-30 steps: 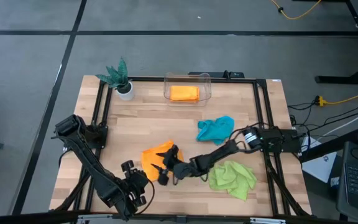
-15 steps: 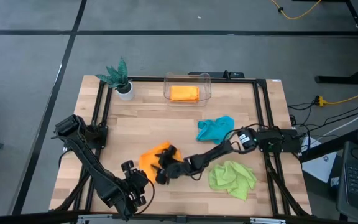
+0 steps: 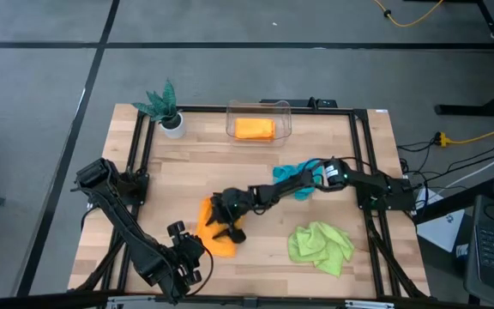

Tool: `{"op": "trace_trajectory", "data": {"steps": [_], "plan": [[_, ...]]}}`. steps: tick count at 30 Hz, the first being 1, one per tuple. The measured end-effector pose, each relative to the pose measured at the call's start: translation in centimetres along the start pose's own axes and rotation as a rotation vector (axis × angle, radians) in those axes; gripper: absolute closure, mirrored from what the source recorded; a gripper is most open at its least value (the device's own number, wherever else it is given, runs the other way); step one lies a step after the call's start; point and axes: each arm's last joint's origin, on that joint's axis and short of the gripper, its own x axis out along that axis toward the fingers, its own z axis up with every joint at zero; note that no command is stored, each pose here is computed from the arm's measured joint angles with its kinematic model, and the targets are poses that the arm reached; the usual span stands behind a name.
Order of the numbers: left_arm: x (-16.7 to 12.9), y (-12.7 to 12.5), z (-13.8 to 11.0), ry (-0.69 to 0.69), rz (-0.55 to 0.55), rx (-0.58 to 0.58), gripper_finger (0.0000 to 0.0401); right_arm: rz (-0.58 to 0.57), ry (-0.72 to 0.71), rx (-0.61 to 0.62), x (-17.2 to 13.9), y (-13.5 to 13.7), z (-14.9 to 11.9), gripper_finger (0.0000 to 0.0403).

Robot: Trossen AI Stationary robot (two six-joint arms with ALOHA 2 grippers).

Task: Fold microfiber towels
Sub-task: Fold the orange microfiber towel

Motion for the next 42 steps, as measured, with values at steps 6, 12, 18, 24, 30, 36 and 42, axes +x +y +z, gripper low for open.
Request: {"op": "trace_trajectory", "data": {"steps": [6, 12, 18, 24, 30, 36, 42], "plan": [[0.0, 0.0, 0.0, -0.001, -0.001, 0.000, 0.0234, 0.078, -0.011, 0.169, -2.3, -0.4, 2.6, 0.0147], [0.0, 0.0, 0.0, -0.001, -0.003, -0.001, 0.0234, -0.090, -0.037, 0.115, -4.9, 1.5, 7.9, 0.0147], [0.0, 0.0, 0.0, -0.001, -0.002, 0.000, 0.0234, -0.543, -0.003, 0.210, -5.0, 3.7, 8.9, 0.0147], [0.0, 0.0, 0.0, -0.001, -0.002, 0.000, 0.0234, -0.812, -0.053, 0.340, -2.4, 6.6, 6.8, 0.0147], [0.0, 0.0, 0.0, -0.001, -0.002, -0.001, 0.0234, -0.977, -0.161, 0.400, 0.4, 8.2, 3.6, 0.0147], [0.0, 0.0, 0.0, -0.002, -0.002, -0.001, 0.0234, -1.030, -0.139, 0.405, 2.3, 7.9, -0.1, 0.0147], [0.0, 0.0, 0.0, -0.002, -0.002, -0.001, 0.0234, -0.645, -0.019, 0.236, 2.6, 5.9, 0.1, 0.0147]]}}
